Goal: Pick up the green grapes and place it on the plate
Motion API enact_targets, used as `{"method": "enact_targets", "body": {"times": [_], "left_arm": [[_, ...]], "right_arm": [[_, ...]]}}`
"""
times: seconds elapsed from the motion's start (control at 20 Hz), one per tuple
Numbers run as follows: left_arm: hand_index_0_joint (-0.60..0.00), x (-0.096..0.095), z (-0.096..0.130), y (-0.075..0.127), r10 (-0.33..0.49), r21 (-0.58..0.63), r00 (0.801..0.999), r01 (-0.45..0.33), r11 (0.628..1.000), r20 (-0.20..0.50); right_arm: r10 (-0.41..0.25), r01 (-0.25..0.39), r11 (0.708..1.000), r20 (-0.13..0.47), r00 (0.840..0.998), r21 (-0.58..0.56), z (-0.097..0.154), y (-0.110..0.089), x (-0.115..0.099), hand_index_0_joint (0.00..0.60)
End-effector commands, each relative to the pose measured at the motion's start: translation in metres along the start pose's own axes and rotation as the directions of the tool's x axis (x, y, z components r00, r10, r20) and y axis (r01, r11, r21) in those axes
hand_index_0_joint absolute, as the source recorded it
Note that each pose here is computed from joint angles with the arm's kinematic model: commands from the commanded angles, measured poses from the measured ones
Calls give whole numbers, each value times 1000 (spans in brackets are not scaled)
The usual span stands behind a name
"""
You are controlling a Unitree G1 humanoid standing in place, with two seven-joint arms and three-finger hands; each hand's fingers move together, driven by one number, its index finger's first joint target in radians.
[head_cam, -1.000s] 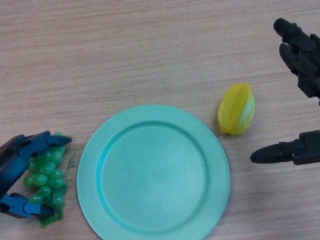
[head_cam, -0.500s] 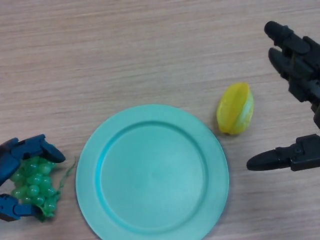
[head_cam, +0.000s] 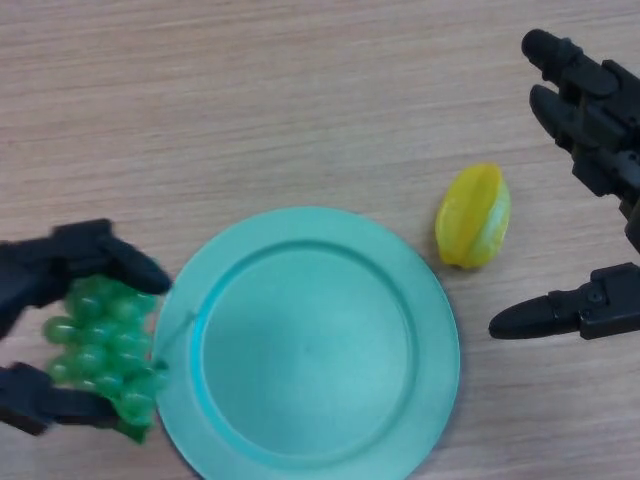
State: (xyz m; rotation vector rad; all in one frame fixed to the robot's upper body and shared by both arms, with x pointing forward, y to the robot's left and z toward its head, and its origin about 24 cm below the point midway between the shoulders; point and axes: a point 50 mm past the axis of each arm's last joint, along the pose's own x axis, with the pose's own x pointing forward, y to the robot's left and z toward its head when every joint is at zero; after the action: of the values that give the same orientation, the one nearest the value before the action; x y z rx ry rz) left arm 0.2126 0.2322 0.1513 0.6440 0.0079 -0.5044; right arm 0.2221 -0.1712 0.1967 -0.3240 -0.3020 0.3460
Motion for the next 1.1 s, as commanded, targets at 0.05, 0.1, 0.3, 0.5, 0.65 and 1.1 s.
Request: {"method": "enact_targets", "body": {"times": [0.05,0.1,0.3,0.5,0.65,1.1], "left_arm": [[-600,0,36,-3,37,-42,997,-34,999,68],[-600,4,40,-7,40,-39,994,-36,999,102],[-600,36,55,-25,103,130,932,-157,979,347],[-300,42,61,-19,220,-74,898,-207,975,381],[0,53,54,-23,203,-115,912,-173,978,357],[0,43,54,-11,300,-76,870,-294,953,391]], "right_arm": [[-31,39,998,155,987,-48,24,-10,-6,0],[-29,37,998,153,988,-52,24,-10,-6,0],[-21,32,997,157,987,-69,24,-15,-8,0],[-13,20,999,152,988,-46,24,-17,-11,0],[-25,30,999,151,988,-35,24,-20,-13,0],[-32,48,995,171,985,-91,22,-22,-8,0]]}}
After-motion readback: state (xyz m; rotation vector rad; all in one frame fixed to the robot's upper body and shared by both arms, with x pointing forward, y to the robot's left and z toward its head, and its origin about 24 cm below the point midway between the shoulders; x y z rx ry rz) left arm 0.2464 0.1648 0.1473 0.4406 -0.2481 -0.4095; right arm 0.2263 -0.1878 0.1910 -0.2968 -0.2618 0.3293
